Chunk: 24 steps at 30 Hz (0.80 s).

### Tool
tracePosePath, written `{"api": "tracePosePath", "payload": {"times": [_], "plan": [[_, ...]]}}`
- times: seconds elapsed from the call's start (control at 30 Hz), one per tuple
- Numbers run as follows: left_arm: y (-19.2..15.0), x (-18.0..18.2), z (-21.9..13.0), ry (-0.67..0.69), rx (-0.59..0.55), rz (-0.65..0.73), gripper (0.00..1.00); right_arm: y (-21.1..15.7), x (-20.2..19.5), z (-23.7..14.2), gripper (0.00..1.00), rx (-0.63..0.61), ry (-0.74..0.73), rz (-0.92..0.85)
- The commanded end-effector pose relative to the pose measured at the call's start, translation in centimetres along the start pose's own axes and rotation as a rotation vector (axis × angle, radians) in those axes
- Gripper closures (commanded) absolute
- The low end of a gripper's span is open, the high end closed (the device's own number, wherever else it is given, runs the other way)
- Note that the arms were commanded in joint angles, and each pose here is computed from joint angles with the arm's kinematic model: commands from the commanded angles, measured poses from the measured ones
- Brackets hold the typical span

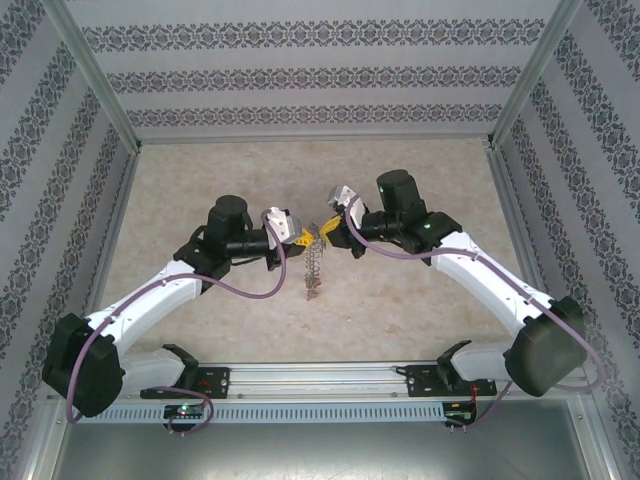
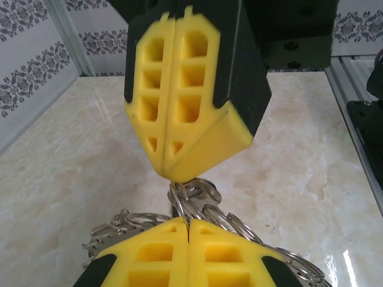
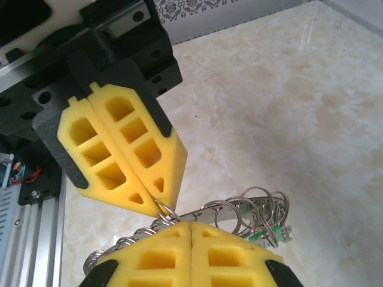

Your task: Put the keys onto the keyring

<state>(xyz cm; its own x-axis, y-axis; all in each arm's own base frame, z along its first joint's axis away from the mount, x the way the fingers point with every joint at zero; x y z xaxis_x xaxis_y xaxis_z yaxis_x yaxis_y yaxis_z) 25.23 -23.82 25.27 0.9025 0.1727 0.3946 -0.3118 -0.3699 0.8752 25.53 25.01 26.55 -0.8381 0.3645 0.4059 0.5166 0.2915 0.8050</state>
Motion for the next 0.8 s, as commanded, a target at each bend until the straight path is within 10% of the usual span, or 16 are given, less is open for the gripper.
{"api": "tracePosePath", "payload": {"times": [0.0,0.77], "plan": [[2.8,-0.1,-0.4,0.006,-0.136,0.051,1.00,-0.5,-1.4,0.6,0.92,-0.002,-0.002,0.055],[-3.9,-1.4,2.7,0.062,-0.054,-0.023,1.00,-6.0,-4.1,4.0,0.98,0.102,0.091,0.178]]}}
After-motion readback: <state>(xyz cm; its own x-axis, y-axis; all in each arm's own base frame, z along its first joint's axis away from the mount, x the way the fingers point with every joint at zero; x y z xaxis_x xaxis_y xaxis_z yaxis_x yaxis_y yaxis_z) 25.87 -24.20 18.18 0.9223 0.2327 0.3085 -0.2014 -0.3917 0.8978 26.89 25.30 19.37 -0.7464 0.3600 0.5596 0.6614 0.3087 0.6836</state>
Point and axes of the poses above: each hand's point on the last joint's axis, 136 mm out from that joint toward the fingers, its own z axis out along the fingers, its own x axis along the line the jaws close on, y = z × x, the point moved 4 cm from there along -z, back along the fingers, and after that the axes turned 15 degrees about z, right-handed, at the moved point
